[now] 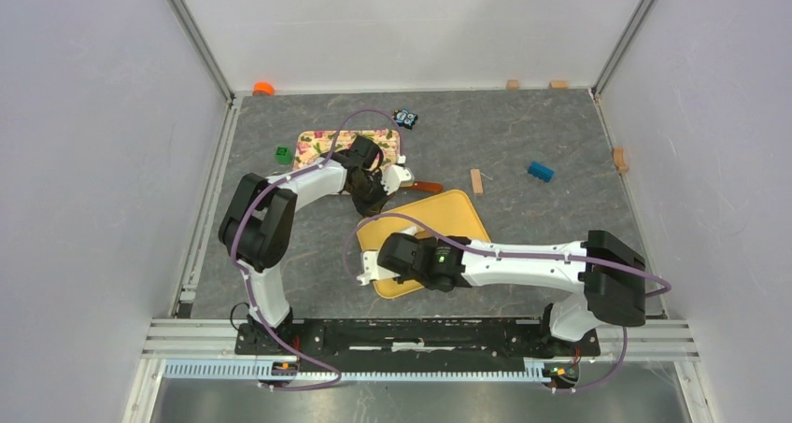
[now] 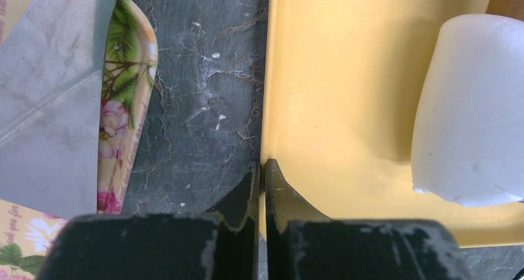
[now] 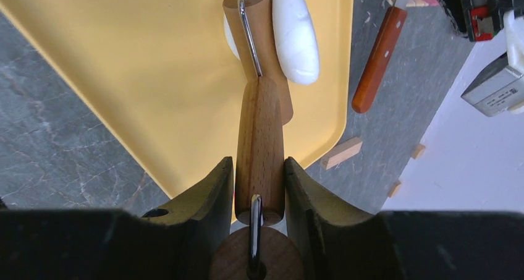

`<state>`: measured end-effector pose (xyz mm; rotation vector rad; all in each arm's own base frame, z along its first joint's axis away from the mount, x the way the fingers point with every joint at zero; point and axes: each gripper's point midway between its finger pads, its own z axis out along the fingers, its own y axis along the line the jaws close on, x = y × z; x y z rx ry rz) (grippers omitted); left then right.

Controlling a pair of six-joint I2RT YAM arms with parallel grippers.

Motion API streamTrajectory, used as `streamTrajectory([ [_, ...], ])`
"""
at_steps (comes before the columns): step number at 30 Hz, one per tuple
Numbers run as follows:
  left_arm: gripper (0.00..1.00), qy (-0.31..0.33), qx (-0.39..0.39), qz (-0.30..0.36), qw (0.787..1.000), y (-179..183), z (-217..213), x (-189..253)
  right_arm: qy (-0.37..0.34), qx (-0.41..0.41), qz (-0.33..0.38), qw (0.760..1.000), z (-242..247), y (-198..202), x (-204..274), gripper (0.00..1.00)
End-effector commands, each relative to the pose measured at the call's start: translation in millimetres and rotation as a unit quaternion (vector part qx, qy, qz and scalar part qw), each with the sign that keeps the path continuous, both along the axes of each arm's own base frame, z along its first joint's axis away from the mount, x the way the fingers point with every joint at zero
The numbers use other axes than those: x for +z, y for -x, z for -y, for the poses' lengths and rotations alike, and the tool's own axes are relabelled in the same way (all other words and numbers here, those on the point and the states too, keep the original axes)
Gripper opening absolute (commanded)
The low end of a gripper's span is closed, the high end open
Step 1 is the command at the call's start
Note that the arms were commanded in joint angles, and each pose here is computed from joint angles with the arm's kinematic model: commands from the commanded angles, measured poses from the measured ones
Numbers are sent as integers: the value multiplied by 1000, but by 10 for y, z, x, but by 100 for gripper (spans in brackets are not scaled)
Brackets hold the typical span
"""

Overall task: Roll out the dumpling wrappers from the dough
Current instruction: Flatten out the dough on the work surface.

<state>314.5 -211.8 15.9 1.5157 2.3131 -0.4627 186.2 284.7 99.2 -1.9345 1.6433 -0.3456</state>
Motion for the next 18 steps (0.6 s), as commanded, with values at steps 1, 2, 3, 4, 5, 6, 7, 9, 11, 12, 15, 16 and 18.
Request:
streamTrajectory([
  [1, 2, -39, 10, -45, 998, 162, -134, -385, 4, 65, -68, 996, -69, 408, -100, 0],
  [2, 2, -39, 11, -45, 998, 161, -135, -384, 3, 73, -66, 995, -77, 427, -81, 0],
  [3, 2, -39, 11, -45, 998, 157, -135, -382, -2, 76, -62, 995, -93, 425, -40, 0],
  [4, 2, -39, 11, -45, 998, 158, -134, -383, -7, 75, -56, 996, -100, 411, -3, 0],
  [5, 2, -39, 11, -46, 998, 160, -134, -385, -10, 71, -48, 996, -106, 384, 44, 0],
  [6, 2, -39, 10, -47, 998, 165, -130, -382, -11, 70, -44, 996, -117, 372, 81, 0],
  [7, 2, -39, 11, -47, 998, 162, -133, -385, -10, 69, -44, 997, -112, 366, 110, 0],
  [9, 2, -40, 10, -48, 998, 167, -131, -387, -17, 72, -46, 996, -140, 381, 170, 0],
  [11, 2, -39, 10, -48, 998, 166, -129, -384, -25, 71, -43, 996, -134, 379, 221, 0],
  [12, 2, -39, 10, -48, 998, 171, -131, -387, -26, 66, -38, 997, -110, 365, 252, 0],
  [15, 2, -39, 10, -47, 998, 167, -131, -385, -38, 52, -22, 998, -55, 323, 369, 0],
  [16, 2, -39, 10, -48, 998, 171, -132, -387, -45, 44, -14, 998, -43, 295, 425, 0],
  [18, 2, -38, 11, -48, 998, 168, -129, -378, -59, 20, 1, 998, 8, 203, 542, 0],
])
